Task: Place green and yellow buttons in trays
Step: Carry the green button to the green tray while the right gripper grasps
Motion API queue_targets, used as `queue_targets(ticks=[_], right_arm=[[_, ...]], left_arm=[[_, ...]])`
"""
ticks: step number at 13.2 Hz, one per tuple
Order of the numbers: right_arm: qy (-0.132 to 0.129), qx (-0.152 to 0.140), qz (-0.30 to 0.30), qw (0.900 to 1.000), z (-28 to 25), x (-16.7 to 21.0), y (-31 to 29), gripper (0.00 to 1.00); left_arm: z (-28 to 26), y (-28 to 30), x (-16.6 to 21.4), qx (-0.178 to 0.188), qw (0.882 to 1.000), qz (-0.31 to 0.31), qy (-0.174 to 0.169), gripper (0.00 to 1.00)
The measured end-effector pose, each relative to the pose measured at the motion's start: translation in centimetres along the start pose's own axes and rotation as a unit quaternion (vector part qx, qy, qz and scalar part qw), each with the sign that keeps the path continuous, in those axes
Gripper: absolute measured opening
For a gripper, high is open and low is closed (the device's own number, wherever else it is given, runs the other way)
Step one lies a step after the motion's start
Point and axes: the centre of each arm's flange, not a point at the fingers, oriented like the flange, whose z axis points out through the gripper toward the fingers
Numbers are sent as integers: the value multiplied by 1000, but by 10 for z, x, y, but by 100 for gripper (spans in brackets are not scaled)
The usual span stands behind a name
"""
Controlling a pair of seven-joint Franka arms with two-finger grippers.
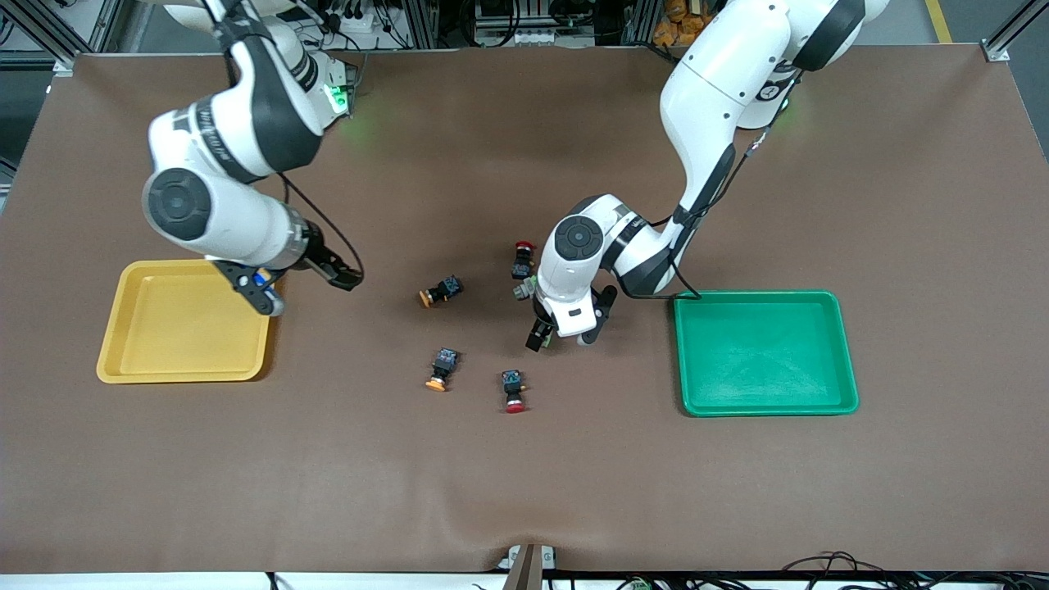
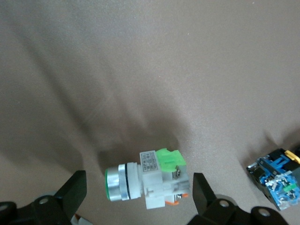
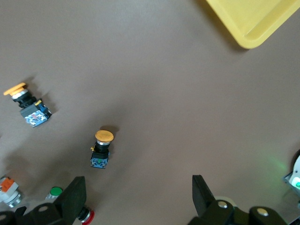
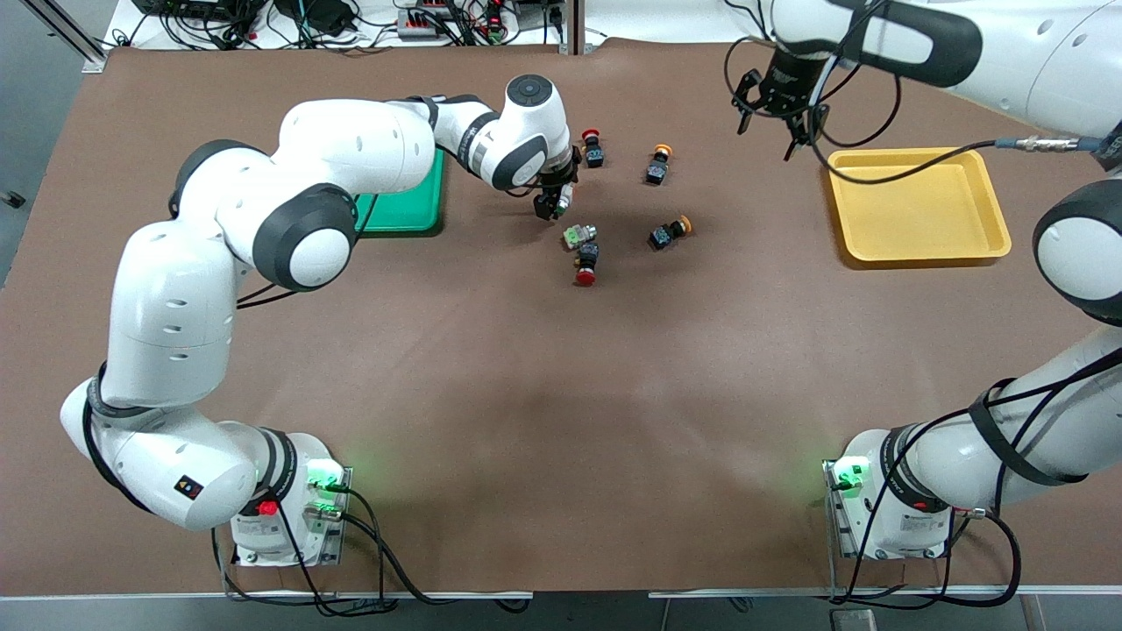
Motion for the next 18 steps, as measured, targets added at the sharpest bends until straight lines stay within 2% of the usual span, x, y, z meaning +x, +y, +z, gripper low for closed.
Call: queue_targets(ticks=[3,4,6,9,10,12,14,18], right_arm=[[7,-1,16,1000,32,-14,-5,100],[11,1,23,1000,43,-21,-7,100],[19,5,28,999,64,-37,-12,100],[37,-1,39,999,99,-61,-23,100],[47,-3,45,998,111,-69,-29,100],[57,-6,48,997,136,-85,-41,100],[66,4,52,996,155,-97,-52,100],[83,21,51,995,183,-110,-66,100]], left_arm=[[4,0,0,2,1000,0,0,100],[4,0,1,1,1000,0,0,91],[2,2,1,-2,1000,4,3,67],[-9,13,11,-13,1000,14,20,65],[-18,16,20,-3,1000,13,29,65],[-43,20,48,35,998,27,49,65],[-66,16,89,78,993,57,63,65],[-89,-12,197,119,985,106,61,65]])
